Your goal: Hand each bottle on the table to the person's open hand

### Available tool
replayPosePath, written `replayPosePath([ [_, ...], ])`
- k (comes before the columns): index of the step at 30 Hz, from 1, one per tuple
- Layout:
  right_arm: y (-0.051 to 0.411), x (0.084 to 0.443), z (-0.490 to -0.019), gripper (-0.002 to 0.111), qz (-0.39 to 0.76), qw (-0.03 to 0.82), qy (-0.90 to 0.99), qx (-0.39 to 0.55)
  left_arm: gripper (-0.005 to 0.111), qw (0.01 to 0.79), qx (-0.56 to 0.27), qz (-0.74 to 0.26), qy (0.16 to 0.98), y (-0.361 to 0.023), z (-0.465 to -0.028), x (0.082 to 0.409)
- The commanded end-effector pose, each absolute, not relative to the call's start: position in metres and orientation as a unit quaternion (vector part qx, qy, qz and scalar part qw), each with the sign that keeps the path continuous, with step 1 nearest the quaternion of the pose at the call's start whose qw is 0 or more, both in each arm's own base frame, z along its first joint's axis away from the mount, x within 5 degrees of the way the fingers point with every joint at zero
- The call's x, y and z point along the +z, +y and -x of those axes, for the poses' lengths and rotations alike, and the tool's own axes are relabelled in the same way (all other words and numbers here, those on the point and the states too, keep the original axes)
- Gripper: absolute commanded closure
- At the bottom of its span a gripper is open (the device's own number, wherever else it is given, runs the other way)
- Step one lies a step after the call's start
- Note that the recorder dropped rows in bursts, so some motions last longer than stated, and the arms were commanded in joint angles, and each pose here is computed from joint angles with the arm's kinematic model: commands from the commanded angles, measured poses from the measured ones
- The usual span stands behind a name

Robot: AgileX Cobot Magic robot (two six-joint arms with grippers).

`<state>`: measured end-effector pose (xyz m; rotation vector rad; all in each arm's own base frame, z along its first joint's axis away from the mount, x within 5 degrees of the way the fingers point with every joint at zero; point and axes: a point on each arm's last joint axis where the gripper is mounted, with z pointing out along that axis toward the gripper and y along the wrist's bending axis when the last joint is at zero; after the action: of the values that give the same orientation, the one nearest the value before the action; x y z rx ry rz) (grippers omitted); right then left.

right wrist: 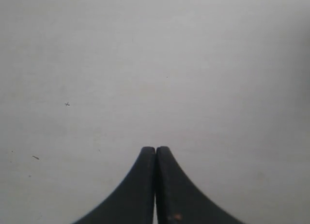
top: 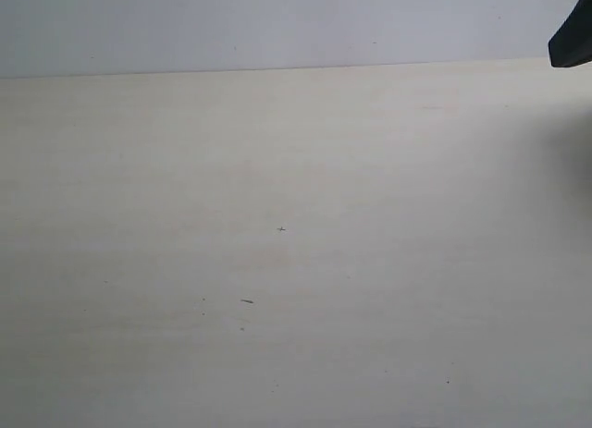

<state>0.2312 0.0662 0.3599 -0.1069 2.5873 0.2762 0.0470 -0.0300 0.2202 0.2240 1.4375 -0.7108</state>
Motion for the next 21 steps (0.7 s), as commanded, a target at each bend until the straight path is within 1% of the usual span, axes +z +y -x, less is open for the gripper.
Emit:
replayPosePath([
  [1,0.066,0.361,-0.230,0.108,0.040,0.272,0.956,0.105,0.107,0.691,-0.318,-0.100,0.641,-0.030,-0.047,0.220],
  [7,0.066,0.361,-0.230,0.108,0.039,0.271,0.956,0.105,0.107,0.691,-0.318,-0.100,0.641,-0.030,-0.047,0.220],
  [10,0.065,0.365,-0.227,0.108,0.040,0.279,0.954,0.106,0.107,0.691,-0.318,-0.100,0.641,-0.030,-0.047,0.220],
  [12,0.063,0.371,-0.222,0.108,0.057,0.299,0.948,0.098,0.107,0.691,-0.318,-0.100,0.641,-0.030,-0.047,0.220],
  [14,0.061,0.376,-0.220,0.108,0.057,0.355,0.928,0.100,0.107,0.691,-0.318,-0.100,0.641,-0.030,-0.047,0.220],
  [15,0.060,0.377,-0.218,0.108,0.052,0.409,0.905,0.108,0.107,0.691,-0.318,-0.100,0.641,-0.030,-0.047,0.220],
  [17,0.057,0.375,-0.213,0.108,0.046,0.476,0.870,0.118,0.107,0.691,-0.318,-0.100,0.641,-0.030,-0.047,0.220],
  [21,0.046,0.352,-0.175,0.108,0.038,0.547,0.826,0.128,0.107,0.691,-0.318,-0.100,0.641,-0.030,-0.047,0.220],
])
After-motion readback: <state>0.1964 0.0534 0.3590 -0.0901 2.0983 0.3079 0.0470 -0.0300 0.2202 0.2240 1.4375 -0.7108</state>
